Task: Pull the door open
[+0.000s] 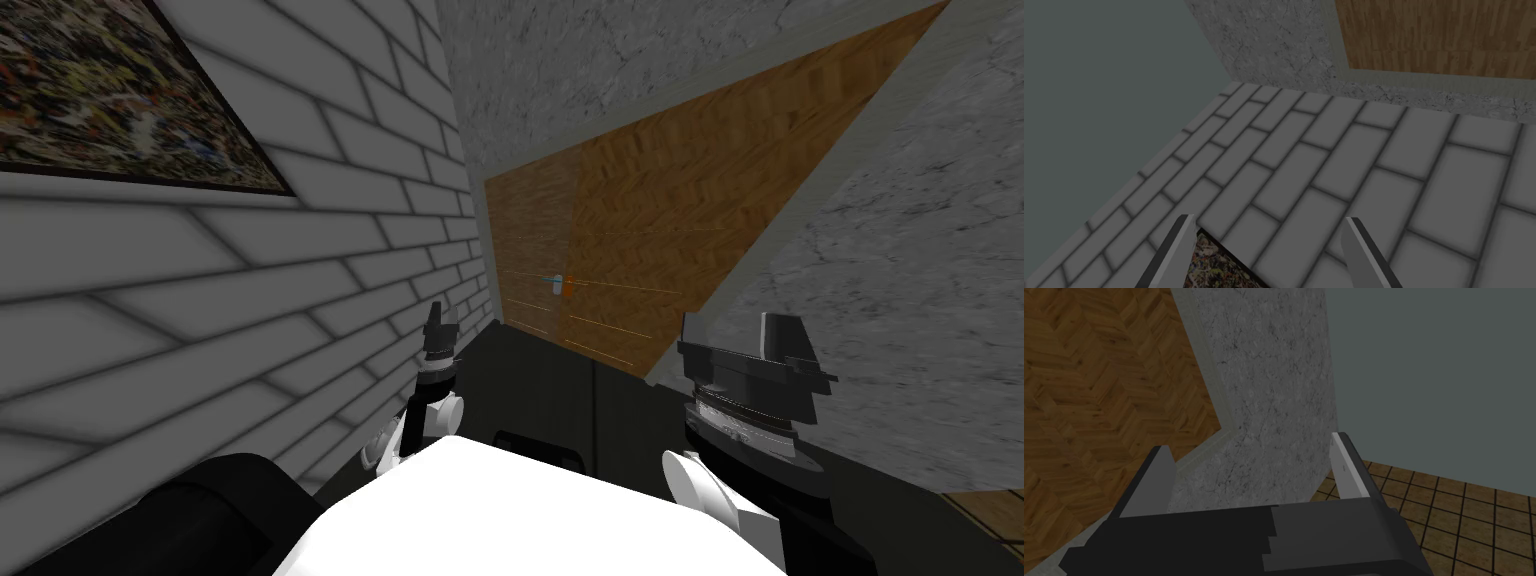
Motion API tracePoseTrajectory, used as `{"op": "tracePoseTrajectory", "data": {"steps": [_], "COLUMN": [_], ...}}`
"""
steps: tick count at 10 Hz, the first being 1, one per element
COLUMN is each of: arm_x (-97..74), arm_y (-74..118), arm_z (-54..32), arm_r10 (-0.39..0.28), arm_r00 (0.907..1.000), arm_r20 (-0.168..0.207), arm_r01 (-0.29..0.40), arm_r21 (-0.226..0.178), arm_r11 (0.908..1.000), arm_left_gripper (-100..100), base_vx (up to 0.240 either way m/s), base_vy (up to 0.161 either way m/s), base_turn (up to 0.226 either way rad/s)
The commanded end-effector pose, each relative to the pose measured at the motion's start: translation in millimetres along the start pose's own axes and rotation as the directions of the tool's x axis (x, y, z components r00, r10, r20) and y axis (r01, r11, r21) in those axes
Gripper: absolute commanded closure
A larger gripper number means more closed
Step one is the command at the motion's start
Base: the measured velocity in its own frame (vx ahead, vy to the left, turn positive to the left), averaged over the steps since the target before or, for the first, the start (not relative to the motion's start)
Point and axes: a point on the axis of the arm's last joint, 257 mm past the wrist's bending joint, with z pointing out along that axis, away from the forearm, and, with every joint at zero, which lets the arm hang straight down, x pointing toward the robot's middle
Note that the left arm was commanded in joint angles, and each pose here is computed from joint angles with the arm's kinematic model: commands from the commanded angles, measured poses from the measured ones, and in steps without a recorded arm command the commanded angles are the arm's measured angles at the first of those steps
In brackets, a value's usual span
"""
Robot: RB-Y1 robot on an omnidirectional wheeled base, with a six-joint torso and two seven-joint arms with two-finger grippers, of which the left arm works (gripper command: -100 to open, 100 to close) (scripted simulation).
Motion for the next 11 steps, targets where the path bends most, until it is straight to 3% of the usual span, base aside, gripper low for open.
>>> {"op": "tracePoseTrajectory", "data": {"steps": [1, 11], "arm_x": [3.9, 24.7], "arm_y": [12.2, 83.3], "arm_z": [-1.0, -9.6], "arm_r10": [-0.013, -0.083], "arm_r00": [0.9998, 0.9936], "arm_r20": [-0.013, -0.077], "arm_r01": [0.012, 0.07], "arm_r21": [-0.021, -0.153], "arm_r11": [0.9997, 0.9857], "arm_left_gripper": [-100, -100], "base_vx": [0.065, 0.11], "base_vy": [-0.018, -0.036], "base_turn": [-0.064, -0.06]}}
